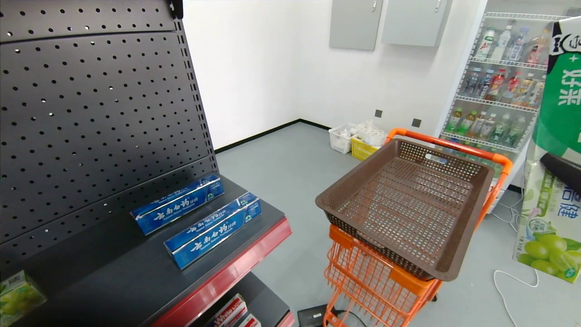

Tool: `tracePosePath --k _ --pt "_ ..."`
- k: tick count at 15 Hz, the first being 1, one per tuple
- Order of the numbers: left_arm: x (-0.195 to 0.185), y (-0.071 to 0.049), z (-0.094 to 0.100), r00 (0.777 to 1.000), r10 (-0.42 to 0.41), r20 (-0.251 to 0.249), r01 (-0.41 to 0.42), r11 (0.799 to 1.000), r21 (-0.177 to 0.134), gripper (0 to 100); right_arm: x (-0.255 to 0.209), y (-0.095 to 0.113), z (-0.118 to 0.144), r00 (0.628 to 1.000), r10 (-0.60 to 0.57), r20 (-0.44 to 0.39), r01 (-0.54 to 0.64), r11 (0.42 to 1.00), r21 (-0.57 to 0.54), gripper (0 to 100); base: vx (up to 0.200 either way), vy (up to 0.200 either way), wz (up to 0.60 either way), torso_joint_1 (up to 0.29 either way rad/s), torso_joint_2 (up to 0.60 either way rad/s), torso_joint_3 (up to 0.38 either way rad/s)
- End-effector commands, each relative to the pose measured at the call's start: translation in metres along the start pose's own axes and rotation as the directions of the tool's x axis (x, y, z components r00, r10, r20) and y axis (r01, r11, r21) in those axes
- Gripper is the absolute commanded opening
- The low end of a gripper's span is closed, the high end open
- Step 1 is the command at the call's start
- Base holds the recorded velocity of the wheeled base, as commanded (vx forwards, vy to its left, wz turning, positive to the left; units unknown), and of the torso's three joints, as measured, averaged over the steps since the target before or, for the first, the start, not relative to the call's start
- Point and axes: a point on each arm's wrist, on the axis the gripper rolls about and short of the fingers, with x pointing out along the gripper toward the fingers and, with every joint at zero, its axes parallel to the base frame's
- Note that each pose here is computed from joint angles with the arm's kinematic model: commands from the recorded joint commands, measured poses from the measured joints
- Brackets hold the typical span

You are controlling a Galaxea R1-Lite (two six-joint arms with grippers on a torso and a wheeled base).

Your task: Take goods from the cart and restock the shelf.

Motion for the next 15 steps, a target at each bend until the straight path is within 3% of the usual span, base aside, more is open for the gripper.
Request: tracePosePath --k 1,15 --pt "0.000 0.000 0.000 1.000 0.000 0.001 0.000 1.000 0.000 100 0.006 0.000 0.000 1.000 0.006 -0.008 -0.006 1.000 0.001 0 0.000 0.000 0.60 -0.012 0.00 -0.007" --pt "0.000 0.000 0.000 1.000 0.000 0.001 0.000 1.000 0.000 100 0.020 0.004 -0.009 0.998 0.040 -0.056 -0.039 0.999 0.019 0 0.000 0.000 0.60 0.002 0.00 0.004"
